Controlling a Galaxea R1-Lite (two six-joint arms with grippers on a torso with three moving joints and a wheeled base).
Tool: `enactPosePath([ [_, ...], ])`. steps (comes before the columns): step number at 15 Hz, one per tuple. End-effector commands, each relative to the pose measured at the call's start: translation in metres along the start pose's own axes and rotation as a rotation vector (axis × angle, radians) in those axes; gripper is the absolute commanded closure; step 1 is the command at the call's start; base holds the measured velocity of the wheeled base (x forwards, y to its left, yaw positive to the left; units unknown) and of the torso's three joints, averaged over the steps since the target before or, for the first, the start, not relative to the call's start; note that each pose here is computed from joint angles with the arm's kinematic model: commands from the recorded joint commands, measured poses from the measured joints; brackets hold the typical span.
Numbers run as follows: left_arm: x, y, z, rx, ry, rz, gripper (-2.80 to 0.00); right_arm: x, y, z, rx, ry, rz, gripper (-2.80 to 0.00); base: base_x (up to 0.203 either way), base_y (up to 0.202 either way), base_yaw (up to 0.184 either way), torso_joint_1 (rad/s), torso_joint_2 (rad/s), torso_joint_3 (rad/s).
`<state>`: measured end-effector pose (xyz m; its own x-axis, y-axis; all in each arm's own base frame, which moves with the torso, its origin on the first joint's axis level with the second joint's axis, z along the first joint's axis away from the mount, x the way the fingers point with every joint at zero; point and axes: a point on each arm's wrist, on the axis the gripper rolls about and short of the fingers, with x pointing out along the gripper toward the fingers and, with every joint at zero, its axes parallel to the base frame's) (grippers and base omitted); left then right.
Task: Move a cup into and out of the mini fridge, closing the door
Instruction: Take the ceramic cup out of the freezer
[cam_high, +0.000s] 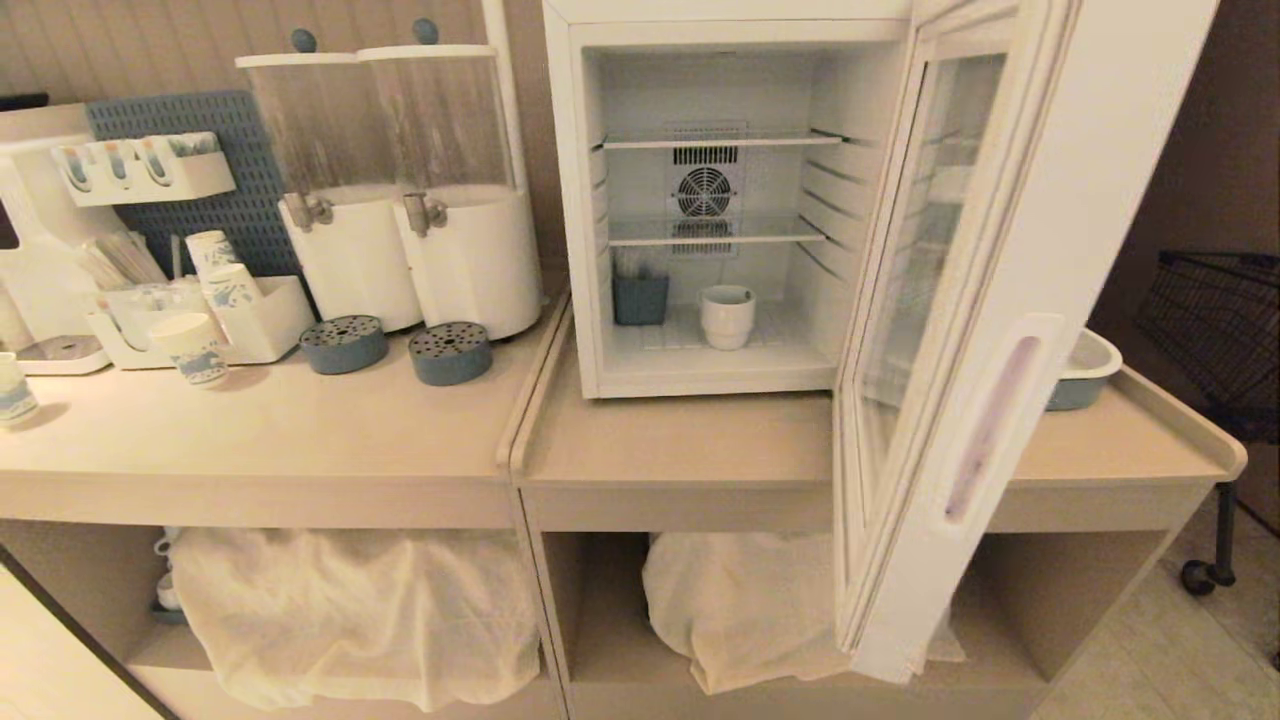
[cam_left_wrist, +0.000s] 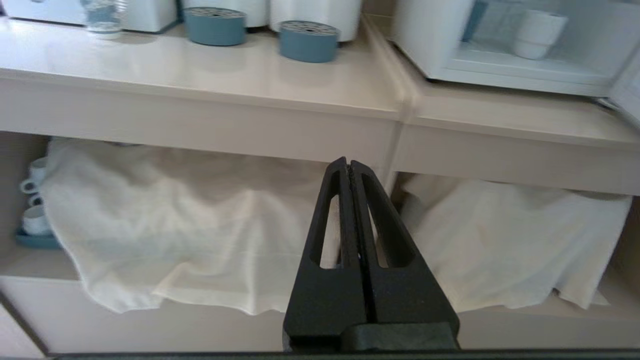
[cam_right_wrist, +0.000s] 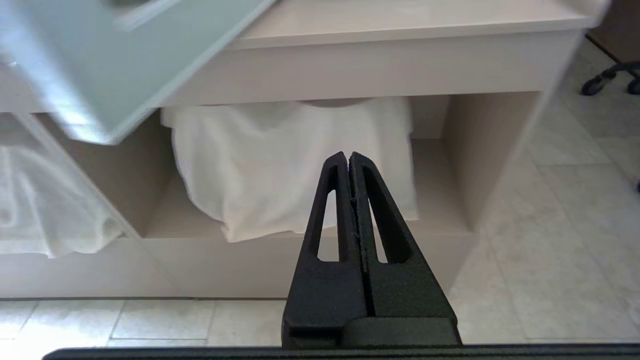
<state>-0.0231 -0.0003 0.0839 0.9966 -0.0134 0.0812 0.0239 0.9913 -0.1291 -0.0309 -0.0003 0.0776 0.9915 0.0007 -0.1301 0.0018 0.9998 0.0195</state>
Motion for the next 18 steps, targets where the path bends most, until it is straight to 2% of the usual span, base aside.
enactPosePath([
  [1, 0.0018, 0.0015, -0.0112, -0.003, 0.034, 0.004, 0.00, 0.0001, 0.0000, -0.0001, 0.000, 0.003, 0.001, 0.00, 0.000, 0.197, 0.001, 0.004, 0.00, 0.000],
  [18, 0.0018, 0.0015, -0.0112, -0.006, 0.034, 0.004, 0.00, 0.0001, 0.0000, -0.0001, 0.001, 0.003, 0.001, 0.00, 0.000, 0.193, 0.000, 0.003, 0.00, 0.003],
])
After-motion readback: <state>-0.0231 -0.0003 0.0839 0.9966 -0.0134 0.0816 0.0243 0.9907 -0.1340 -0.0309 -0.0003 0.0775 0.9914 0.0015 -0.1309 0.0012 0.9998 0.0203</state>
